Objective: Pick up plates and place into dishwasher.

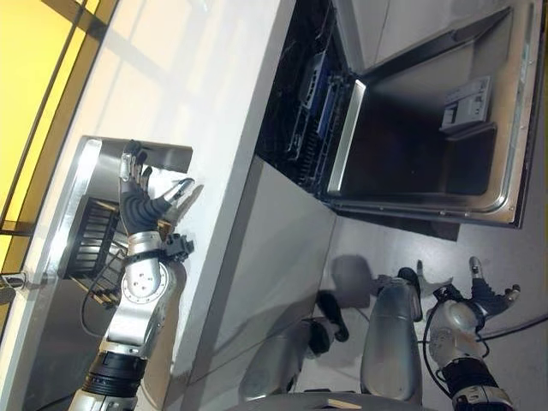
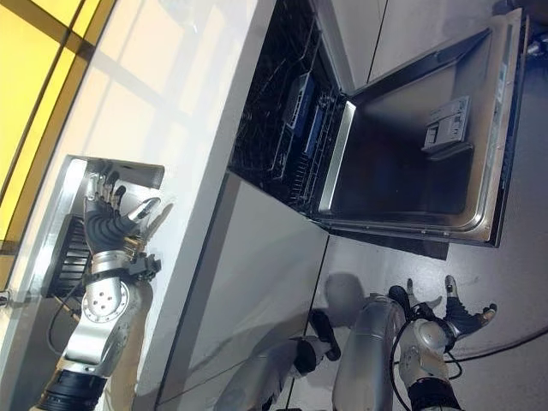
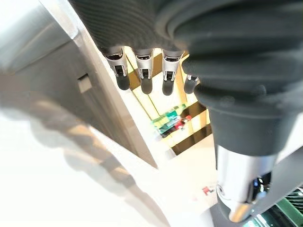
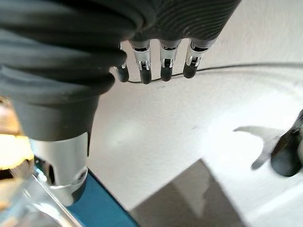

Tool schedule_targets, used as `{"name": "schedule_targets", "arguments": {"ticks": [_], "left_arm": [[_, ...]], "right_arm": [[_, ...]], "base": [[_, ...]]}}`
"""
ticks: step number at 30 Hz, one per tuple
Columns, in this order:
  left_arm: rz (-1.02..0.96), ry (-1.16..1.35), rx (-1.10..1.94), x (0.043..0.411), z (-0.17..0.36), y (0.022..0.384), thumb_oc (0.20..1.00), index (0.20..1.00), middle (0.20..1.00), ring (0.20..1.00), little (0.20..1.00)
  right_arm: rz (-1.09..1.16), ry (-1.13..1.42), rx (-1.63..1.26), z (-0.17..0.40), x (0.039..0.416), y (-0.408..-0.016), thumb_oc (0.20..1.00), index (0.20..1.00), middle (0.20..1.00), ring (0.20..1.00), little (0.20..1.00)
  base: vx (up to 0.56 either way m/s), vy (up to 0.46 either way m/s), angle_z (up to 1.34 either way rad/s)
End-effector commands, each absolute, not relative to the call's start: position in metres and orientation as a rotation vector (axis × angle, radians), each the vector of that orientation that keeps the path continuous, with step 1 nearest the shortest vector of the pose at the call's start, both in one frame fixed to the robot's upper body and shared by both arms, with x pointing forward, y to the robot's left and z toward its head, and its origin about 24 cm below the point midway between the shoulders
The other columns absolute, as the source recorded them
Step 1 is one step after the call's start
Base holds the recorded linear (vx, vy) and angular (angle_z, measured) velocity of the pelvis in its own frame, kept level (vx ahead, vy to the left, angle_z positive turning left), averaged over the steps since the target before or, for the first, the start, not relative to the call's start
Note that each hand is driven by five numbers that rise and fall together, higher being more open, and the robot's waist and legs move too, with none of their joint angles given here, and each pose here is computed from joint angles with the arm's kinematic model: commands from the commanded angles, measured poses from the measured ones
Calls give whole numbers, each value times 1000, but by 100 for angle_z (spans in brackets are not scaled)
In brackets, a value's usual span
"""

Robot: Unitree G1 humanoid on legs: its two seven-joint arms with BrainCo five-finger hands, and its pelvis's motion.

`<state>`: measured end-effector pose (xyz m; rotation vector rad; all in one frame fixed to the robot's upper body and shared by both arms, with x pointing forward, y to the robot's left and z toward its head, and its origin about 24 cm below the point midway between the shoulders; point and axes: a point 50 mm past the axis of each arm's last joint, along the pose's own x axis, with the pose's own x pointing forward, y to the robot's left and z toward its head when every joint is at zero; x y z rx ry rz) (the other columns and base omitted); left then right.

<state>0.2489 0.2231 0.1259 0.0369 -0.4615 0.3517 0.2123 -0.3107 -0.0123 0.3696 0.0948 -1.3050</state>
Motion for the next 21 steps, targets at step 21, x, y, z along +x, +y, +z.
{"name": "schedule_targets", "arguments": {"ticks": [21], "left_arm": [[287, -540, 24, 244, 138, 218, 1000, 1000, 1000, 1000, 1000]], "right_arm": [[-246, -690, 553, 141, 306, -300, 1000, 1000, 1000, 1000, 1000]], "base": [[-2, -48, 5]]}}
